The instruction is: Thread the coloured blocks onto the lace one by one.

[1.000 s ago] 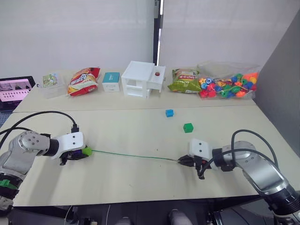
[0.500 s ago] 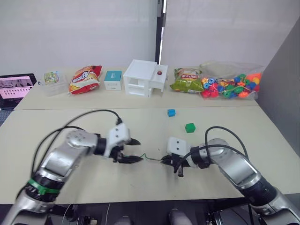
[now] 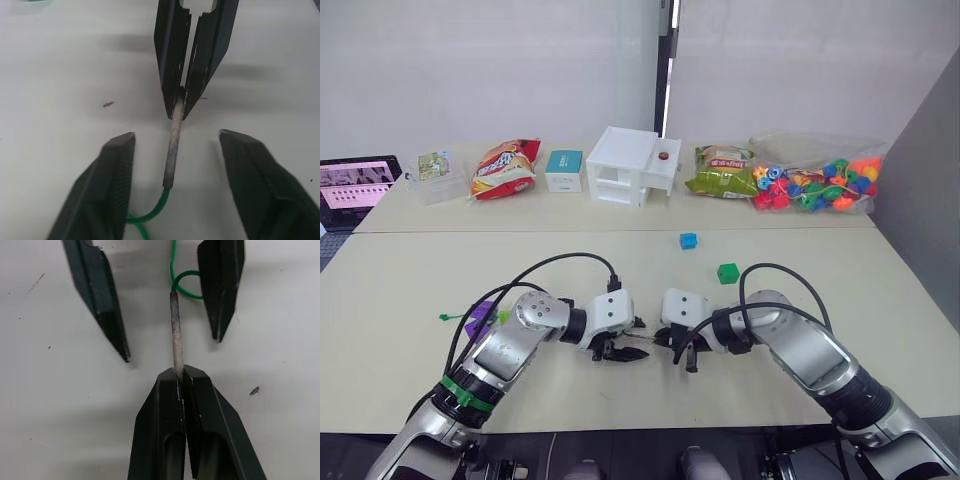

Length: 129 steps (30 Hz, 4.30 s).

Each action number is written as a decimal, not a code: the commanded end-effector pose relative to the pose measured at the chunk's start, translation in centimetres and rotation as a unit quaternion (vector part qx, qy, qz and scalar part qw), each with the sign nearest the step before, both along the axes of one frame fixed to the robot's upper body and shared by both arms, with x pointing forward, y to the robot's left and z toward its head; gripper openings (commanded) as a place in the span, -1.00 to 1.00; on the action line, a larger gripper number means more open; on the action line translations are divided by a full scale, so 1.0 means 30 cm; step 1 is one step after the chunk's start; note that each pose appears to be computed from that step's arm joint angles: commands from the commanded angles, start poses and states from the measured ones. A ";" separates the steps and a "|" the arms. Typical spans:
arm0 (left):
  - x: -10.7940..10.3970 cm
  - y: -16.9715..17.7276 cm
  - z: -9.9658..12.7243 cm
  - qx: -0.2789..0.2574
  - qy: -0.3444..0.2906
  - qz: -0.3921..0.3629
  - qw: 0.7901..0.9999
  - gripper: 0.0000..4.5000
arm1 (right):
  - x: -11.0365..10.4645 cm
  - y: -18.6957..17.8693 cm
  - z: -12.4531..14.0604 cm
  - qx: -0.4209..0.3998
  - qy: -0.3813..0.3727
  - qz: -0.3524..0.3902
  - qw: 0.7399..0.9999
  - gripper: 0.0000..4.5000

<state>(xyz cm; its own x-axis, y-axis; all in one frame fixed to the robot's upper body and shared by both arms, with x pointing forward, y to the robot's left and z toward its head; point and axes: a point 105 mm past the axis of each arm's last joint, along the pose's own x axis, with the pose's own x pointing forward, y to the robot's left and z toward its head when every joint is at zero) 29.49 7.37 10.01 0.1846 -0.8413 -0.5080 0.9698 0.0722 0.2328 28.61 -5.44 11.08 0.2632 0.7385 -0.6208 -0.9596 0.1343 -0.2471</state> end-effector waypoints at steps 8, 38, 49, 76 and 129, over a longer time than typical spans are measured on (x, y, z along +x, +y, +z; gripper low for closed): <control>0.018 0.002 0.028 -0.005 -0.018 -0.004 1.000 -0.99 | -0.010 0.004 0.045 0.013 -0.019 0.010 1.000 -1.00; 0.019 0.045 0.055 0.011 -0.006 0.018 1.000 -1.00 | 0.033 -0.324 0.016 0.197 -0.099 -0.487 0.845 0.95; 0.024 0.043 0.061 0.010 -0.011 0.022 1.000 -1.00 | 0.295 -0.405 0.010 0.227 -0.164 -0.561 0.779 0.95; 0.011 0.050 0.046 0.012 -0.003 0.023 1.000 -1.00 | -0.077 -0.064 0.095 0.298 -0.060 -0.451 0.839 -0.47; -0.075 0.042 0.071 0.026 0.024 0.023 0.999 -1.00 | 0.080 -0.186 -0.014 -0.038 -0.025 0.192 0.980 -0.15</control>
<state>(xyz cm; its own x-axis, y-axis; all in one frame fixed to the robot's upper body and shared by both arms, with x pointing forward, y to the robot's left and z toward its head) 27.56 8.97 11.44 0.1960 -0.8004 -0.5665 0.9784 0.1207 0.1679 30.46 -10.71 10.09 -0.0423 0.7195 -0.6932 -0.9178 -0.3022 -0.2577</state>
